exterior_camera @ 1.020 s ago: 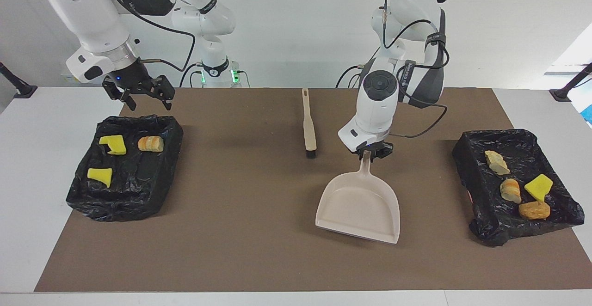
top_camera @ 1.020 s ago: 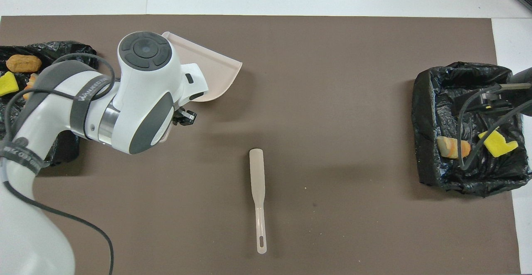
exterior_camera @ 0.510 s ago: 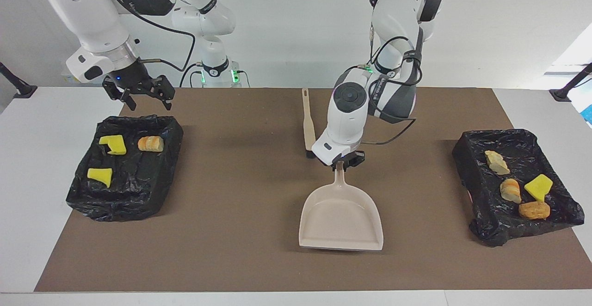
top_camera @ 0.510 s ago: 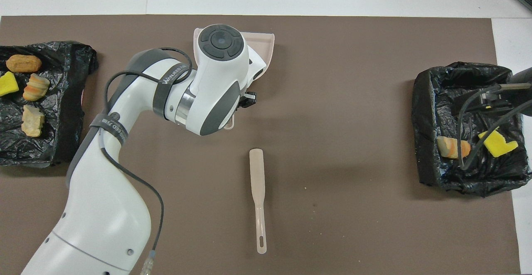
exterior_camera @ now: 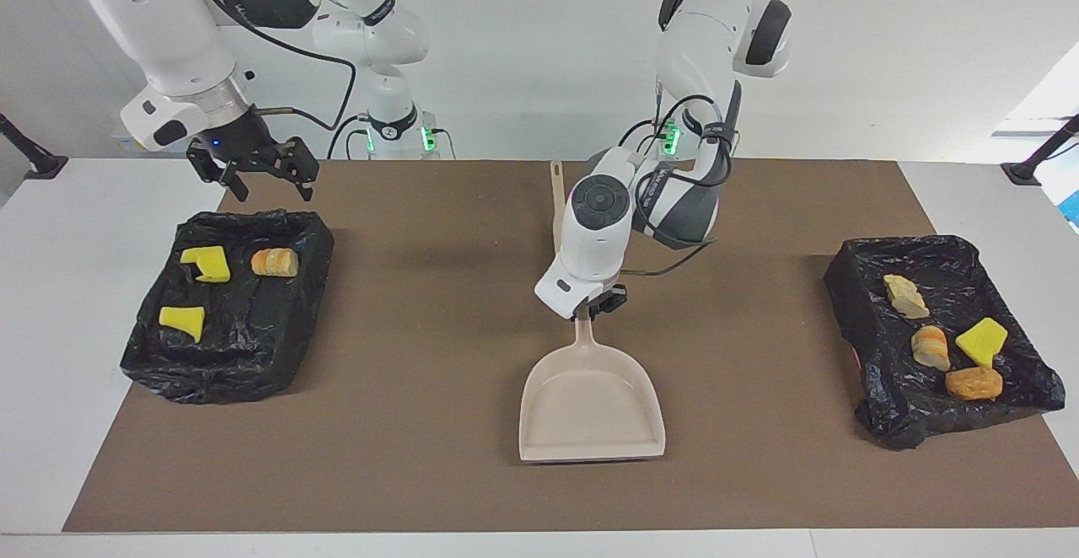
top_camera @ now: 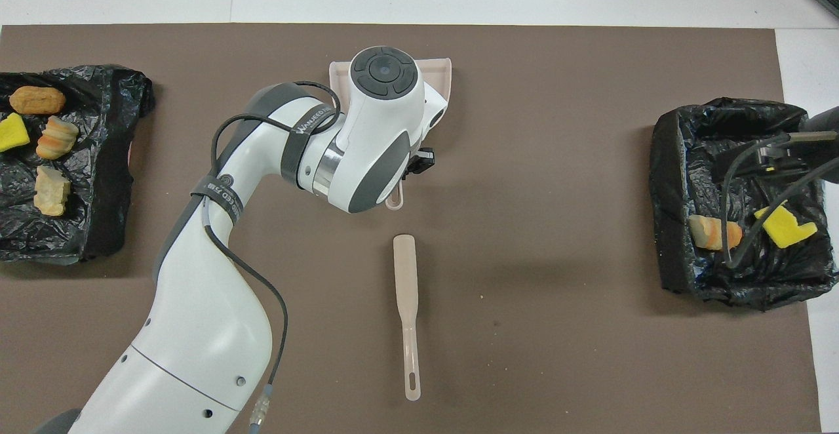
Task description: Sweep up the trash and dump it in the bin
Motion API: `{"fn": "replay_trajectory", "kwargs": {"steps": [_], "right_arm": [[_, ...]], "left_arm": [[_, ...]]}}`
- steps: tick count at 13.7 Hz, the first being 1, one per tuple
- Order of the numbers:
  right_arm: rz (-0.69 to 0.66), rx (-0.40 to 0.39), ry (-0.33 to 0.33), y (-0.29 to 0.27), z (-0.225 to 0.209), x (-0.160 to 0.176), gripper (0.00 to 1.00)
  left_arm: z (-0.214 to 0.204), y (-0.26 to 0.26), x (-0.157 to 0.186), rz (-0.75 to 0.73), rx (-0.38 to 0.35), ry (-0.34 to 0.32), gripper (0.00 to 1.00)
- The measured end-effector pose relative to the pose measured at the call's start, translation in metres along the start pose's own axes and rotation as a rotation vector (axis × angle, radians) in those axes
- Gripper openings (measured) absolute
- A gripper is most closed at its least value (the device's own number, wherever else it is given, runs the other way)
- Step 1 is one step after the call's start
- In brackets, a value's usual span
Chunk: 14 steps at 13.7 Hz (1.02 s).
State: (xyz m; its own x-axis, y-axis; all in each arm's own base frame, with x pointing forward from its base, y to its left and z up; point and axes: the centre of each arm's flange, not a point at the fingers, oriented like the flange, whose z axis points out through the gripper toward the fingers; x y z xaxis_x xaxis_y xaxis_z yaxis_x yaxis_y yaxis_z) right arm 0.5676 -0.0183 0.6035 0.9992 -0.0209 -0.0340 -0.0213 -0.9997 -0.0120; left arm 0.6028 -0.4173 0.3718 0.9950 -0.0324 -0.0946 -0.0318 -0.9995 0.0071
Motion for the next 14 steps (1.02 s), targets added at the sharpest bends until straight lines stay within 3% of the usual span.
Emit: {"fn": "replay_trajectory", "kwargs": {"steps": [14], "right_arm": [[0.000,0.000,0.000,0.0000,0.0000,0.0000,1.00]], "left_arm": [[0.0059,0.0057,-0.0016,-0.008,-0.032,-0.017,0.31]]}}
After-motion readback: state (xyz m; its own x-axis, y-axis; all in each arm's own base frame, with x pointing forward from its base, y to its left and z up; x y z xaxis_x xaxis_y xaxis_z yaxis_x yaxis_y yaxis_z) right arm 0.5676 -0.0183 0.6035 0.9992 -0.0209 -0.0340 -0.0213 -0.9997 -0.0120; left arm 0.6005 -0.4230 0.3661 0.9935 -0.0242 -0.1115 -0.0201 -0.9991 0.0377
